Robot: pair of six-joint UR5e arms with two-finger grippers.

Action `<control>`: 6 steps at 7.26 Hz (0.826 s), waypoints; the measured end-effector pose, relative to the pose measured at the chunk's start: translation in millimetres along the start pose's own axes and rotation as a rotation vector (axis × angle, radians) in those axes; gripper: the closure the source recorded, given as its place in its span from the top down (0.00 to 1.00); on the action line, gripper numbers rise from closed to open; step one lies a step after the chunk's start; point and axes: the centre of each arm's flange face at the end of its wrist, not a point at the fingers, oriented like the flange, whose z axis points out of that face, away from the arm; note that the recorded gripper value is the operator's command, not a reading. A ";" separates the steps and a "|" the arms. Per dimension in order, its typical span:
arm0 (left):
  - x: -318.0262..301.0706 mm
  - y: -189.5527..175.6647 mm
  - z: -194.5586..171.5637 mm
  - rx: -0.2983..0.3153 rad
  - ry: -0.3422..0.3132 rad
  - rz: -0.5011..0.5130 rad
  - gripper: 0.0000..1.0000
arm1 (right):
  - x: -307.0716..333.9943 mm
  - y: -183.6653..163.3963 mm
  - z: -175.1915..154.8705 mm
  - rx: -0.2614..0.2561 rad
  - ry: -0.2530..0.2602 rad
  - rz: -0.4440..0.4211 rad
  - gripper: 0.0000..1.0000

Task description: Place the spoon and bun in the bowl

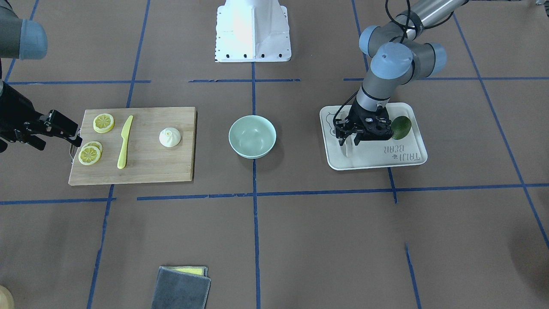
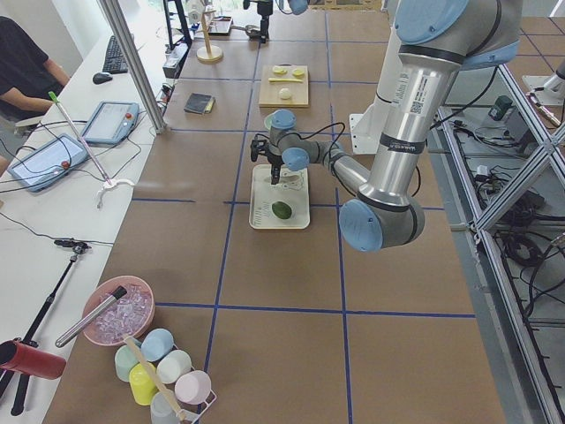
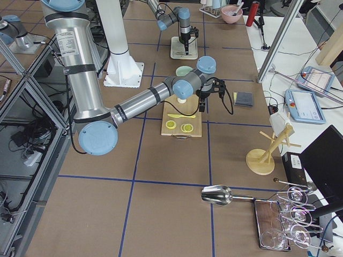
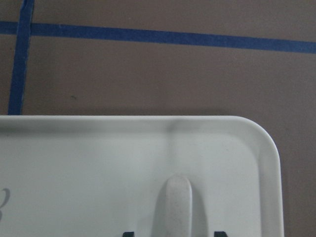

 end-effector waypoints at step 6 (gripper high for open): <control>6.8 5.1 -13.0 -0.003 0.003 0.008 0.00 | -4.9 2.5 -0.1 -0.002 -0.005 -0.009 1.00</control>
